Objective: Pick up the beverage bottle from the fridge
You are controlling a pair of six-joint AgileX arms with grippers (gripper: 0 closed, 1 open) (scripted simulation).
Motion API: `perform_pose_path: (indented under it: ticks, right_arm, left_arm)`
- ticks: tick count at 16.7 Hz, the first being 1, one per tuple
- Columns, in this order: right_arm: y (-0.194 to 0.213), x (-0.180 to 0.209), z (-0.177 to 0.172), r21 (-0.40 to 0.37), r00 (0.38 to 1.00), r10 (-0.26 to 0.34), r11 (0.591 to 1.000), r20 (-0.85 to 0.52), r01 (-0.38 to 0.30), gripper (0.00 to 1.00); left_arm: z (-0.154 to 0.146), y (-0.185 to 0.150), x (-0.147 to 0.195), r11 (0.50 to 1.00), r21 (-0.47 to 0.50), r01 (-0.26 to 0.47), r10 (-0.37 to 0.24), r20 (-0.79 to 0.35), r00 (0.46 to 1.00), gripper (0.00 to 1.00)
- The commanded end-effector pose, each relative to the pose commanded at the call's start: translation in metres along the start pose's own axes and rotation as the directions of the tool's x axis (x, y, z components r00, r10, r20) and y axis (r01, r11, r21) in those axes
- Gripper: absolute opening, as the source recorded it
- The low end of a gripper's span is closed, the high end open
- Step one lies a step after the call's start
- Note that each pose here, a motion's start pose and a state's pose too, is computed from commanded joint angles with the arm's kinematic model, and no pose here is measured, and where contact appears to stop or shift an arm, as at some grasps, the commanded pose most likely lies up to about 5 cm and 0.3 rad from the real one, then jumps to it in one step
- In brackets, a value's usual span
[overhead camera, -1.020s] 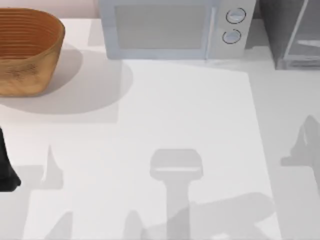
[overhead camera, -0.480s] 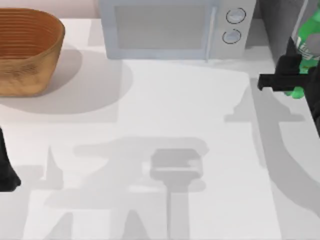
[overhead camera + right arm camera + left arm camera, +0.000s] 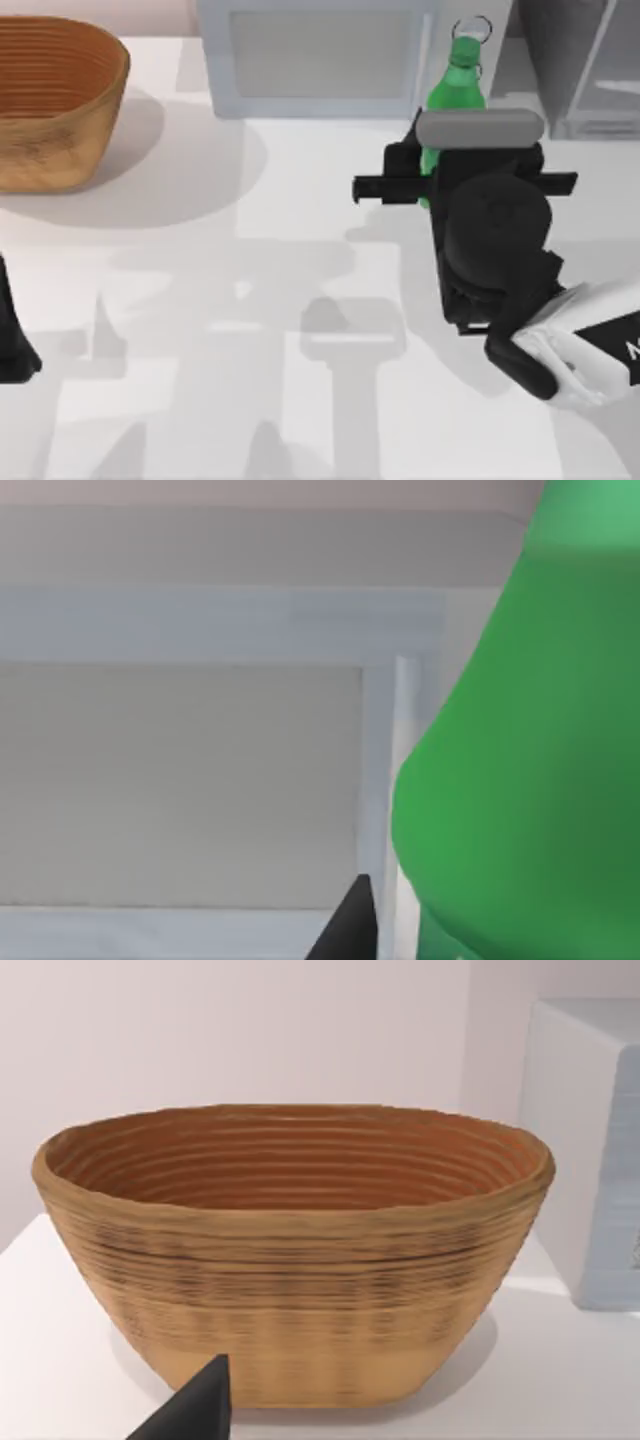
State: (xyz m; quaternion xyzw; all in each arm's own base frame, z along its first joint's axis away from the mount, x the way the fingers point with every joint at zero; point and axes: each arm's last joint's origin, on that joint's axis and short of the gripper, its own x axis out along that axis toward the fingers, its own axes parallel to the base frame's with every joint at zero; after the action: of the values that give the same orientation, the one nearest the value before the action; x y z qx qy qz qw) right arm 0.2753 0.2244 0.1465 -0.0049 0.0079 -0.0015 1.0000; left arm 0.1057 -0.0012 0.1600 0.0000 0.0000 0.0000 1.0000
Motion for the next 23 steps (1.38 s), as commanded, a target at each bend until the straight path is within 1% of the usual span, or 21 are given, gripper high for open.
perform_pose_path:
  ticks: [4,10,14,18,23]
  right_arm:
    - [0.022,0.000,-0.018,0.011,1.000,0.001,1.000,0.011,-0.001,0.00]
    - [0.021,0.001,-0.020,0.009,1.000,0.000,1.000,0.007,0.000,0.00]
    - [0.023,0.021,-0.035,-0.001,1.000,-0.004,1.000,0.002,0.004,0.00]
    - [0.024,0.048,-0.052,0.008,1.000,0.000,1.000,0.008,0.000,0.00]
    - [0.024,0.054,-0.055,0.012,1.000,0.001,1.000,0.012,-0.001,0.00]
  left_arm:
    - [0.000,0.000,0.000,1.000,0.000,0.000,0.000,0.000,1.000,1.00]
    - [0.000,0.000,0.000,1.000,0.000,0.000,0.000,0.000,1.000,1.00]
    - [0.000,0.000,0.000,1.000,0.000,0.000,0.000,0.000,1.000,1.00]
    - [0.000,0.000,0.000,1.000,0.000,0.000,0.000,0.000,1.000,1.00]
    - [0.000,0.000,0.000,1.000,0.000,0.000,0.000,0.000,1.000,1.00]
